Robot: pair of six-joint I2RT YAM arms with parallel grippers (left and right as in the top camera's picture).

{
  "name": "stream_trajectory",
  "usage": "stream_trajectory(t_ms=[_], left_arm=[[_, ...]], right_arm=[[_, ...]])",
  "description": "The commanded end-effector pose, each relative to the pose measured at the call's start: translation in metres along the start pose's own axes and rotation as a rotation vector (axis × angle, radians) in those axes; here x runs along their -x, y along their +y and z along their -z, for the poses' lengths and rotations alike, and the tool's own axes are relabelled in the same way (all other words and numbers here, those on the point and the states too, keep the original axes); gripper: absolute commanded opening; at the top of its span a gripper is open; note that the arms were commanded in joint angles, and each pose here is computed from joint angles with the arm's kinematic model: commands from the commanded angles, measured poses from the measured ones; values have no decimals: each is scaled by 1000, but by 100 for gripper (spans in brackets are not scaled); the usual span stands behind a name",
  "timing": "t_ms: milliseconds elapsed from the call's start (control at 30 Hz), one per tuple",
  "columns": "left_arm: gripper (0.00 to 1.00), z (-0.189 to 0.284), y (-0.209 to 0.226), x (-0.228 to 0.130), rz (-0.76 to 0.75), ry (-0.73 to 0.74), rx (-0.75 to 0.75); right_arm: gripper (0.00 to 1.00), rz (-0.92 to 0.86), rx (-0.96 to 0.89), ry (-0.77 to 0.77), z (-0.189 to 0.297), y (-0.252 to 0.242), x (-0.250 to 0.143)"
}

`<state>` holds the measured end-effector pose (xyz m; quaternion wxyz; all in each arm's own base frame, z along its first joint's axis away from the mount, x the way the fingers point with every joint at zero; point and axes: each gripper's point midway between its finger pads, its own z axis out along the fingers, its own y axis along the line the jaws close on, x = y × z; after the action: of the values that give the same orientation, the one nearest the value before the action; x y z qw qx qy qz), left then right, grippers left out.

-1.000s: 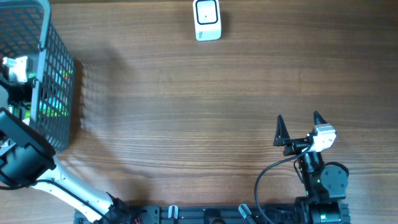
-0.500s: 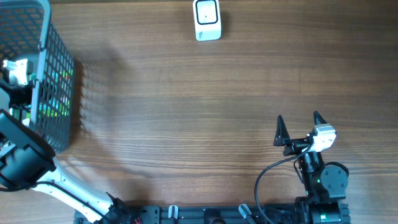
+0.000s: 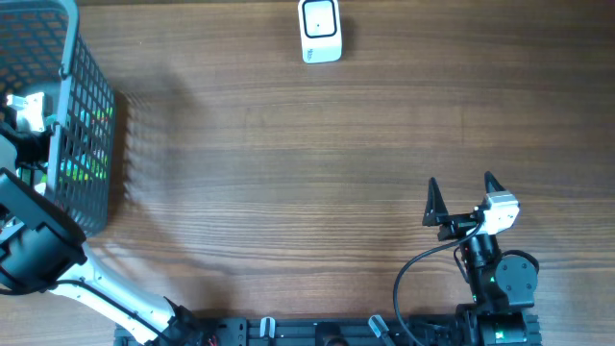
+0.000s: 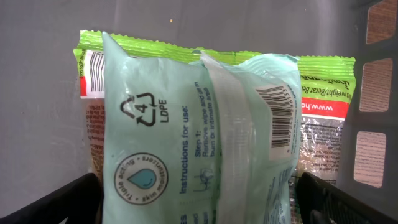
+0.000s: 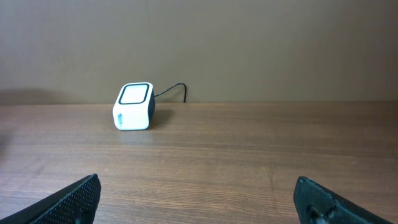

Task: Scan the item barcode
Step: 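Grasp the green-topped snack packets in the basket with the left gripper, then lift the green packets out and carry them to table center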

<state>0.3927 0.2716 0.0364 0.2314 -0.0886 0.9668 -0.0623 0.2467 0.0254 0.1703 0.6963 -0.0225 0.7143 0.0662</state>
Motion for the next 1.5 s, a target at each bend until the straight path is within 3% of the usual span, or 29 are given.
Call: stream_trajectory(t_ms=[0, 67, 100, 133, 267, 500, 767, 967, 1067, 1167, 1233, 1333, 1467], left_arm=[[96, -35, -8, -34, 70, 99, -64], [75, -36, -8, -35, 70, 101, -65], [50, -36, -7, -33, 68, 95, -62], [32, -35, -6, -31, 64, 86, -57], [4, -24, -1, -12, 81, 37, -31], [4, 59, 7, 72, 218, -198, 58], [4, 238, -27, 158, 172, -624, 159], [4, 361, -76, 169, 184, -906, 163], [4, 416, -112, 157, 296, -1020, 62], [4, 434, -151, 140, 372, -1007, -117], [4, 430, -181, 117, 430, -908, -245], [4, 406, -213, 82, 479, -730, -302], [4, 363, -263, 50, 346, -494, -352]], right_arm=[[100, 8, -13, 0, 0, -2, 0], [100, 9, -13, 0, 0, -2, 0], [100, 9, -13, 0, 0, -3, 0], [100, 9, -13, 0, 0, -2, 0], [99, 9, -13, 0, 0, -2, 0], [100, 9, -13, 0, 0, -2, 0], [100, 9, -13, 0, 0, -2, 0], [100, 9, -13, 0, 0, -3, 0], [100, 9, -13, 0, 0, -2, 0], [100, 9, -13, 0, 0, -3, 0], [100, 9, -13, 0, 0, -3, 0], [100, 9, -13, 0, 0, -3, 0], [100, 8, -13, 0, 0, -2, 0]])
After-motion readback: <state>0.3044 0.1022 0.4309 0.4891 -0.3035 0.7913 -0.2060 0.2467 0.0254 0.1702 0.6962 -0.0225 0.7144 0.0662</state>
